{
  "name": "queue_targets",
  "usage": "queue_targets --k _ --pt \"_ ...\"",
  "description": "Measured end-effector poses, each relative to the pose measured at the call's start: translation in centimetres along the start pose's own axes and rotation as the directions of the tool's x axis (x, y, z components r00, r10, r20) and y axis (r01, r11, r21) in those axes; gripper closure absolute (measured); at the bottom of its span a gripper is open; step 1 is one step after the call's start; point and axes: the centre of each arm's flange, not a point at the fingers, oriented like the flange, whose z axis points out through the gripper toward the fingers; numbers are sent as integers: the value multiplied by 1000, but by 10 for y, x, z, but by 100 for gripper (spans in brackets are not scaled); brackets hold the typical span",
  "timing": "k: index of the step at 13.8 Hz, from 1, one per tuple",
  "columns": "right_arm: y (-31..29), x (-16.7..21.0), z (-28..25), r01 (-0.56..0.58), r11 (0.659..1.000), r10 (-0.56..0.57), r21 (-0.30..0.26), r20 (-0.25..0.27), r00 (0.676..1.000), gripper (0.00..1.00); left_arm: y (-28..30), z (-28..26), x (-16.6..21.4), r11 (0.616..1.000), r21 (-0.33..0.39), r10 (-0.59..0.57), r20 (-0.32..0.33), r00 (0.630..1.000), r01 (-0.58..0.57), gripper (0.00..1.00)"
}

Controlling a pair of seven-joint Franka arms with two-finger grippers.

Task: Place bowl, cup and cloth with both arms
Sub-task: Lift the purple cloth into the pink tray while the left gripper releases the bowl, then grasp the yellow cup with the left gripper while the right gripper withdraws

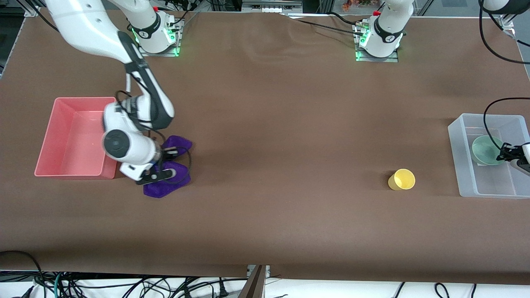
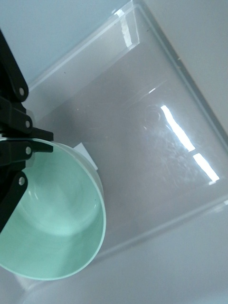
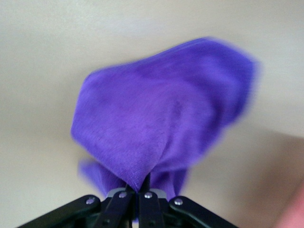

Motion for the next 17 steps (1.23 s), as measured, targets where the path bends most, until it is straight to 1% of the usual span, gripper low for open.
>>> queue_targets --k 2,5,6,7,8,10,11,12,13,14,16,17 --pt "45 -16 -60 24 1000 -23 -9 57 998 97 -2 4 -1 1000 -3 -5 -4 1000 5 82" --pt "123 -54 -123 89 995 -84 -32 138 987 97 -3 -20 8 1000 8 5 -19 1000 -5 52" --pt "147 -69 -138 110 993 -103 -34 162 981 97 2 -41 16 1000 0 19 -22 1000 -19 43" --pt "167 -83 -148 125 992 -118 -27 183 976 97 12 -73 29 999 -3 42 -24 999 -42 32" --pt "186 -96 -155 140 990 -133 -18 200 971 97 28 -110 46 997 2 73 -24 997 -73 22" --pt "225 -118 -159 171 985 -165 -9 218 962 97 73 -173 90 992 26 124 -22 992 -124 2" --pt "244 -127 -157 176 984 -171 -3 227 959 97 99 -190 116 992 37 120 -21 993 -119 0" --pt "260 -135 -150 170 985 -167 8 237 957 97 126 -196 145 995 41 89 -20 996 -88 0" --pt "273 -141 -139 161 987 -161 18 245 956 97 152 -191 173 999 37 36 -15 999 -35 0" --pt "282 -143 -124 155 988 -155 21 247 956 97 177 -179 199 999 24 -36 -2 999 36 0" --pt "291 -142 -99 148 989 -149 23 254 956 97 215 -139 237 986 0 -167 46 985 167 0" --pt "291 -142 -92 147 989 -148 25 259 954 93 224 -115 249 977 -9 -214 68 974 215 0"
